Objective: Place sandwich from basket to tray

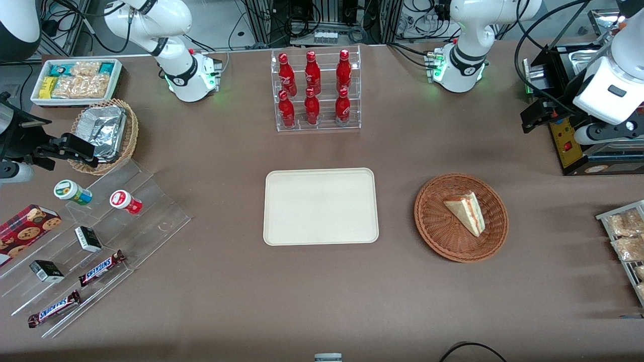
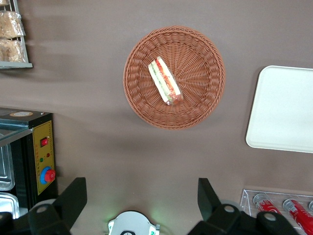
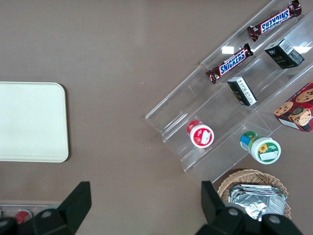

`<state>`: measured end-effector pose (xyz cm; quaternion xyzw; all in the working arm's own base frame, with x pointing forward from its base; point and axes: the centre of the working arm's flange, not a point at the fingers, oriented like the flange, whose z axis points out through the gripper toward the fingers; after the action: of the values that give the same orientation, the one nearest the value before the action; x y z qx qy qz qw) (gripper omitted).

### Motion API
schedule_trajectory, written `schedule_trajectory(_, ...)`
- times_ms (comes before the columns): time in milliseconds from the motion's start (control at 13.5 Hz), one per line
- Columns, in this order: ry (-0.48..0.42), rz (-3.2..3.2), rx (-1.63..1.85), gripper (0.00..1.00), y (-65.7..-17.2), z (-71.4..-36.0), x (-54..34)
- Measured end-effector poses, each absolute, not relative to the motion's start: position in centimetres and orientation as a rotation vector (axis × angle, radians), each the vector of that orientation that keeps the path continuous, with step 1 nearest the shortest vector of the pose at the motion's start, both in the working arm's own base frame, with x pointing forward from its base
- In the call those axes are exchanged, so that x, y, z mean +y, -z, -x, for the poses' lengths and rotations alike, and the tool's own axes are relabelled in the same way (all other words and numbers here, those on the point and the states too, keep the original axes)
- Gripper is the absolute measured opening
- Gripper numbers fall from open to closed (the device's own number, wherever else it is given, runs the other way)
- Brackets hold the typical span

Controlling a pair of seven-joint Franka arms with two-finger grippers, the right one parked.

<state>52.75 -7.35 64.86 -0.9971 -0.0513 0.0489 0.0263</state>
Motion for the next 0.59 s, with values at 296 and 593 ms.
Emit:
schedule_trajectory(296, -0.151, 3.079, -0.159, 1.00, -64.84, -52.76, -7.34)
schedule_trajectory(593, -0.155, 3.075, -0.161, 1.00, -64.43, -52.85, -7.21)
